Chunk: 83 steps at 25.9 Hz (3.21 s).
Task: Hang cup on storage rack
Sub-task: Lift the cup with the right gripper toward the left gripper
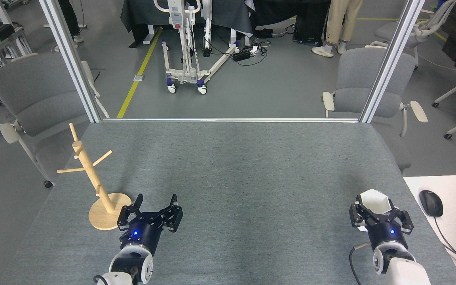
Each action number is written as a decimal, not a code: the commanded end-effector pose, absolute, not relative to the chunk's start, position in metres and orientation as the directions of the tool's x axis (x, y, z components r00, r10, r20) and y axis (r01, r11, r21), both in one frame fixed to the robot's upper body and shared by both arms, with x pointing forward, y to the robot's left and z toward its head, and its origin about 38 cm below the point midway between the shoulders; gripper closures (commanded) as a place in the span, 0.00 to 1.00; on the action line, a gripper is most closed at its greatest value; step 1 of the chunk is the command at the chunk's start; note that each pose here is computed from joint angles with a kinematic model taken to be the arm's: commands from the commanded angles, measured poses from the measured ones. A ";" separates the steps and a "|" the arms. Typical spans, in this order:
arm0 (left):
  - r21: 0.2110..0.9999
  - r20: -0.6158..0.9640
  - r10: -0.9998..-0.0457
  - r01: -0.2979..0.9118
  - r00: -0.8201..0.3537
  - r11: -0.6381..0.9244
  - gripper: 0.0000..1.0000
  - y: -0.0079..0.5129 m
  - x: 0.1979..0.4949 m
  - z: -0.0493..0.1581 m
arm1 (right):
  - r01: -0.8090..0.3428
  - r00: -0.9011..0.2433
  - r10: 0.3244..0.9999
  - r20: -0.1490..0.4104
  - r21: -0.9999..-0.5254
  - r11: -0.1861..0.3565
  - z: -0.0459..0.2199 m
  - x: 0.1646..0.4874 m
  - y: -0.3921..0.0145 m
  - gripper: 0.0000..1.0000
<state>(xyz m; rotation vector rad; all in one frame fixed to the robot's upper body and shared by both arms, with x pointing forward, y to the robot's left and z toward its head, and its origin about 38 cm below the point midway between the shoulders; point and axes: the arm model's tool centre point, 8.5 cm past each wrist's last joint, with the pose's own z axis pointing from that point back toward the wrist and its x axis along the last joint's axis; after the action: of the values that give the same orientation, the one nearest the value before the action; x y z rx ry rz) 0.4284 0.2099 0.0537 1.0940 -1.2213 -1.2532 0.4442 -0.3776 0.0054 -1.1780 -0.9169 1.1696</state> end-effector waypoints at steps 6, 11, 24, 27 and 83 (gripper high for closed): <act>0.997 0.044 -0.997 0.060 -0.067 0.040 0.01 0.209 0.429 0.057 | -0.150 0.175 0.982 -0.069 -0.988 -0.042 0.024 0.451 -0.380 1.00; 0.999 0.041 -0.993 0.004 -0.109 0.041 0.01 0.204 0.426 0.071 | -0.138 0.202 0.975 -0.088 -0.989 -0.060 0.079 0.461 -0.390 1.00; 0.996 -0.062 -0.927 -0.081 -0.370 -0.034 0.01 0.146 0.384 0.074 | 0.020 0.124 0.991 0.059 -0.998 0.057 0.232 0.433 -0.364 1.00; 0.990 -0.113 -0.884 -0.130 -0.454 -0.060 0.01 0.122 0.373 0.078 | -0.030 0.088 0.995 0.039 -0.999 0.042 0.241 0.431 -0.348 1.00; 0.955 -0.284 -0.516 -0.189 -0.808 -0.229 0.01 -0.030 0.453 0.147 | -0.191 -0.029 0.992 0.124 -0.975 0.116 0.218 0.435 -0.128 1.00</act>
<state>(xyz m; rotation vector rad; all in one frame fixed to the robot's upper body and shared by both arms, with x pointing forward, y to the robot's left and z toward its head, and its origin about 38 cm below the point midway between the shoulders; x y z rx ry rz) 0.4543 -0.0283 0.1474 0.8797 -1.7750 -2.1212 0.4346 -0.1334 0.2198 -0.9707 -1.1492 1.2214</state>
